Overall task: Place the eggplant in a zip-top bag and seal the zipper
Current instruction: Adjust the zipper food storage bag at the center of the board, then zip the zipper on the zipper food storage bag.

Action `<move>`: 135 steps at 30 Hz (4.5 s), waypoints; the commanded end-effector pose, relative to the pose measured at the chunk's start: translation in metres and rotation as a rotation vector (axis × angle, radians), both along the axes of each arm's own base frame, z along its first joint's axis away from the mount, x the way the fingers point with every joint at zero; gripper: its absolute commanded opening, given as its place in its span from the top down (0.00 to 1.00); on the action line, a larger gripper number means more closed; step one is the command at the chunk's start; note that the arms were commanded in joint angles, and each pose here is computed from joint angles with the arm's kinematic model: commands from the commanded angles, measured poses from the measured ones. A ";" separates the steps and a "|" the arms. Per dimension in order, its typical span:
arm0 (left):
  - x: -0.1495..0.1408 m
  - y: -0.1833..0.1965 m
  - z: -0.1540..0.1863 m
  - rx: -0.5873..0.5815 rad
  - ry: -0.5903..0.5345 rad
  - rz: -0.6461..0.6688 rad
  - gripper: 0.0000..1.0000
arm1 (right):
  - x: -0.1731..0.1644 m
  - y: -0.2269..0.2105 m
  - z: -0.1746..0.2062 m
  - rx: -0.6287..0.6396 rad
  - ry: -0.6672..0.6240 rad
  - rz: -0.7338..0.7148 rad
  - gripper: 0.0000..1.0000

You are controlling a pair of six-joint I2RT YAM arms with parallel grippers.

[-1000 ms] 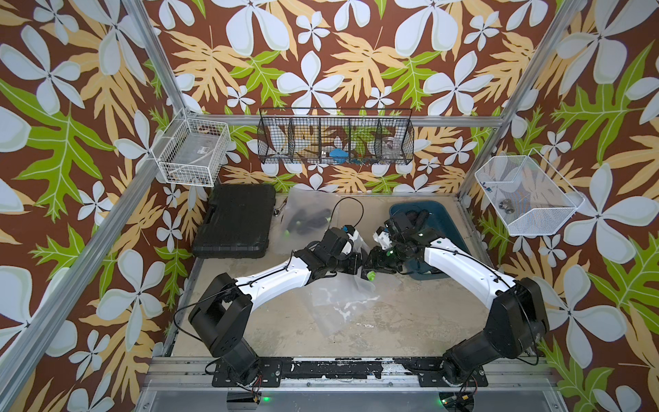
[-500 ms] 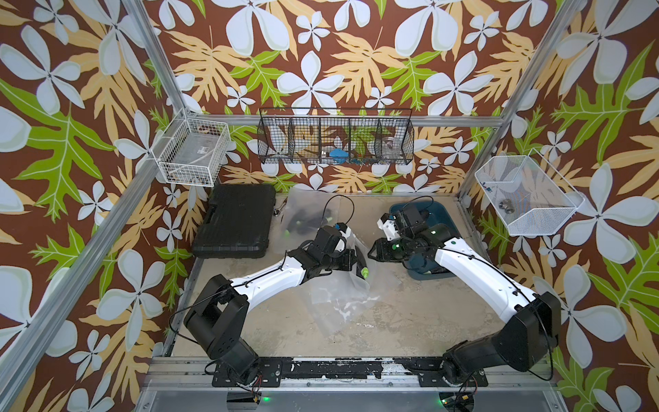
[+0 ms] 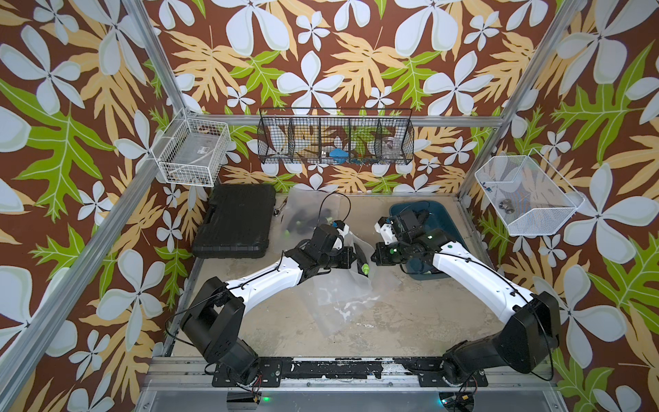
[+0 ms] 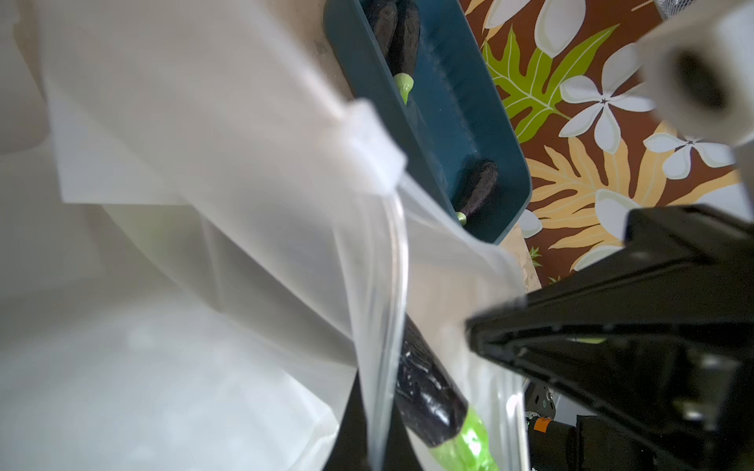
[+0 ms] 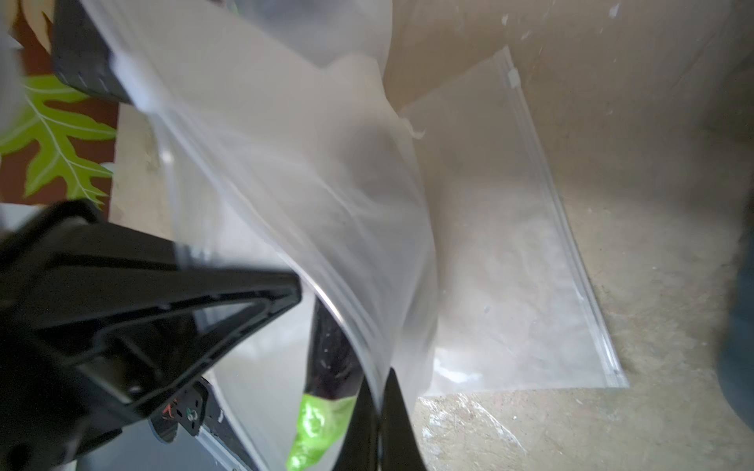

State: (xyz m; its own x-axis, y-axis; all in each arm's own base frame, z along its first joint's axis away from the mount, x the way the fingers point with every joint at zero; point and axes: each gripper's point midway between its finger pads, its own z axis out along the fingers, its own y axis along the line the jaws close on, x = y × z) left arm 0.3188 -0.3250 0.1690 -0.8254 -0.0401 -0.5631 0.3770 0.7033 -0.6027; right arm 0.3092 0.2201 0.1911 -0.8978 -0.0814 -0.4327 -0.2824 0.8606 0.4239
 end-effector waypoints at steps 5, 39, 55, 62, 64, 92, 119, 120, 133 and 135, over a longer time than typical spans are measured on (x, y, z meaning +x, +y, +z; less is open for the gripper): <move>0.007 0.005 0.026 -0.074 -0.041 -0.040 0.80 | -0.012 -0.003 -0.024 -0.057 0.046 0.081 1.00; 0.015 0.061 0.096 -0.037 -0.805 -0.515 0.31 | -0.051 0.024 0.047 0.071 -0.069 0.385 1.00; 0.024 0.062 0.085 0.038 -0.836 -0.549 0.32 | -0.059 0.034 0.050 0.095 -0.066 0.444 1.00; 0.020 0.059 0.086 -0.001 -0.826 -0.583 0.51 | -0.060 0.038 0.052 0.113 -0.060 0.455 1.00; 0.020 0.059 0.086 0.000 -0.824 -0.581 0.58 | -0.059 0.037 0.051 0.109 -0.062 0.450 1.00; 0.051 0.079 0.107 0.097 -0.559 -0.243 1.00 | 0.047 -0.016 0.135 0.063 -0.416 0.128 0.53; 0.013 0.071 0.129 0.082 -0.605 -0.333 1.00 | 0.027 0.102 0.157 0.056 -0.970 0.681 0.67; 0.012 0.071 0.130 0.083 -0.607 -0.338 1.00 | 0.026 0.101 0.157 0.053 -0.975 0.682 0.68; 0.014 0.070 0.130 0.082 -0.608 -0.339 1.00 | 0.024 0.103 0.135 0.044 -0.928 0.722 0.73; 0.014 0.070 0.130 0.081 -0.609 -0.339 1.00 | 0.024 0.105 0.135 0.052 -0.928 0.729 0.74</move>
State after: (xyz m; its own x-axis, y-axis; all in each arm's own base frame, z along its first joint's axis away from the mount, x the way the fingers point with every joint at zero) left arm 0.3336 -0.2534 0.2960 -0.3342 0.2251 -0.9152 0.8297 0.5310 -0.1724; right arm 0.3322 0.3227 0.3213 -0.0087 -0.4146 -0.9100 -0.9175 0.3652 -0.1576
